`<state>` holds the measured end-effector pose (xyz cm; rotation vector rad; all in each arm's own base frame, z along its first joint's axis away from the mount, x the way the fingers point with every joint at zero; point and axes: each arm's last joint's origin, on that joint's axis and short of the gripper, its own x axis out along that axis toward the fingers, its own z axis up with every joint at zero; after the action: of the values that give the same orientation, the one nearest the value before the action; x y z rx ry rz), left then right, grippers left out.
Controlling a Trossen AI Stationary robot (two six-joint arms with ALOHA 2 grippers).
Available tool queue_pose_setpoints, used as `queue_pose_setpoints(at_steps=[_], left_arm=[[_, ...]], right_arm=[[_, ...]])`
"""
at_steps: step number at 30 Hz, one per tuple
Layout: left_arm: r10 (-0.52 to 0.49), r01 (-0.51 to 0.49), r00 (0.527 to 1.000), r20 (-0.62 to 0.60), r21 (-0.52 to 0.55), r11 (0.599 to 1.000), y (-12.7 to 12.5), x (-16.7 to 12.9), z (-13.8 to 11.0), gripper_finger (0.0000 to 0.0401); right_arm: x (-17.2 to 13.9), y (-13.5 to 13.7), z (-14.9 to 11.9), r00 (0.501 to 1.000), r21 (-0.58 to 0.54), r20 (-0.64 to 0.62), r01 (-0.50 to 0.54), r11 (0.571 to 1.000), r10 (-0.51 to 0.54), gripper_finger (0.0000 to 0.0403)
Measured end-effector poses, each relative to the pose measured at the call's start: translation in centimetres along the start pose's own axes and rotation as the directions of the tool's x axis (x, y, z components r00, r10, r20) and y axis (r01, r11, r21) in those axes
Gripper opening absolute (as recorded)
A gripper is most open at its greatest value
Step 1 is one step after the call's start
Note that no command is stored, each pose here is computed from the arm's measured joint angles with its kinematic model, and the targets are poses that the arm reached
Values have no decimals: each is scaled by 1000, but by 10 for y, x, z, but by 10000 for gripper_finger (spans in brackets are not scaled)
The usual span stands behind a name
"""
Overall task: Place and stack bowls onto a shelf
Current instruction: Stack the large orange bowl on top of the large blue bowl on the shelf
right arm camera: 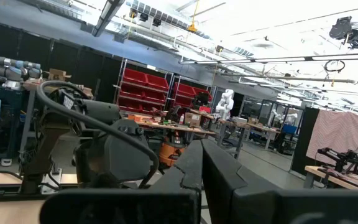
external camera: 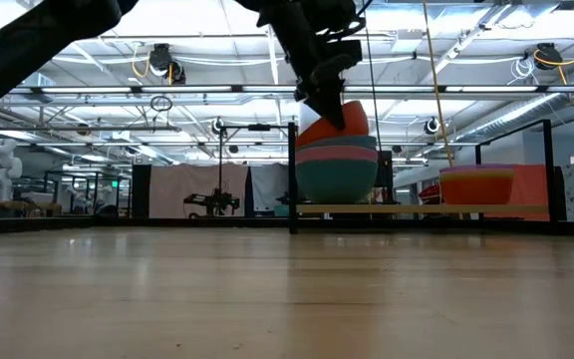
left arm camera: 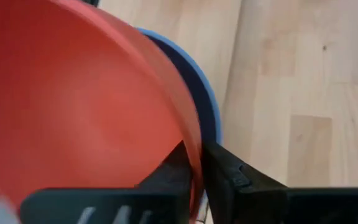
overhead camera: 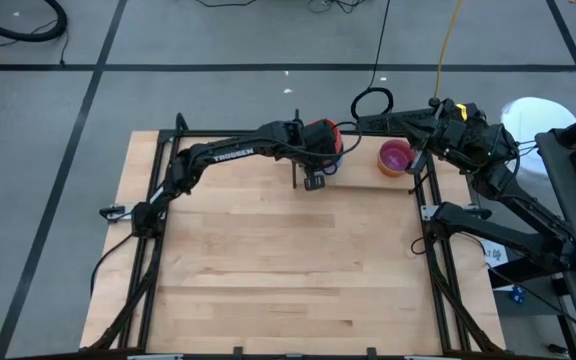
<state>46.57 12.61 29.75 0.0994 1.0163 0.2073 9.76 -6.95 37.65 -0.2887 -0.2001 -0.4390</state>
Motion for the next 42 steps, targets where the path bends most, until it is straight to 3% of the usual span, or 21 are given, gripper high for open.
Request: queue_pose_setpoints(at_steps=[12, 23, 27, 32, 37, 42], left_arm=[[31, -31, 999, 26, 20, 999, -14, -9, 6, 84], [176, -180, 980, 92, 42, 983, -14, -50, 16, 87], [219, -220, 963, 158, -11, 975, -4, -82, 17, 88], [328, -299, 924, 195, -165, 940, 16, -123, 12, 88], [380, -313, 896, 229, -281, 907, 36, -161, 2, 88], [413, -318, 880, 235, -355, 879, 51, -184, -8, 88]], right_arm=[[0, 0, -2, 1000, 7, -23, -4, 1000, 5, 0], [2, 1, -4, 999, 14, -32, -21, 1000, 22, 0], [16, 1, -17, 990, 86, -95, -97, 992, 105, 0], [40, 1, -41, 965, 171, -190, -148, 974, 180, 0], [65, 2, -68, 935, 193, -272, -177, 965, 226, 0], [89, 9, -90, 909, 234, -275, -251, 939, 312, 0]])
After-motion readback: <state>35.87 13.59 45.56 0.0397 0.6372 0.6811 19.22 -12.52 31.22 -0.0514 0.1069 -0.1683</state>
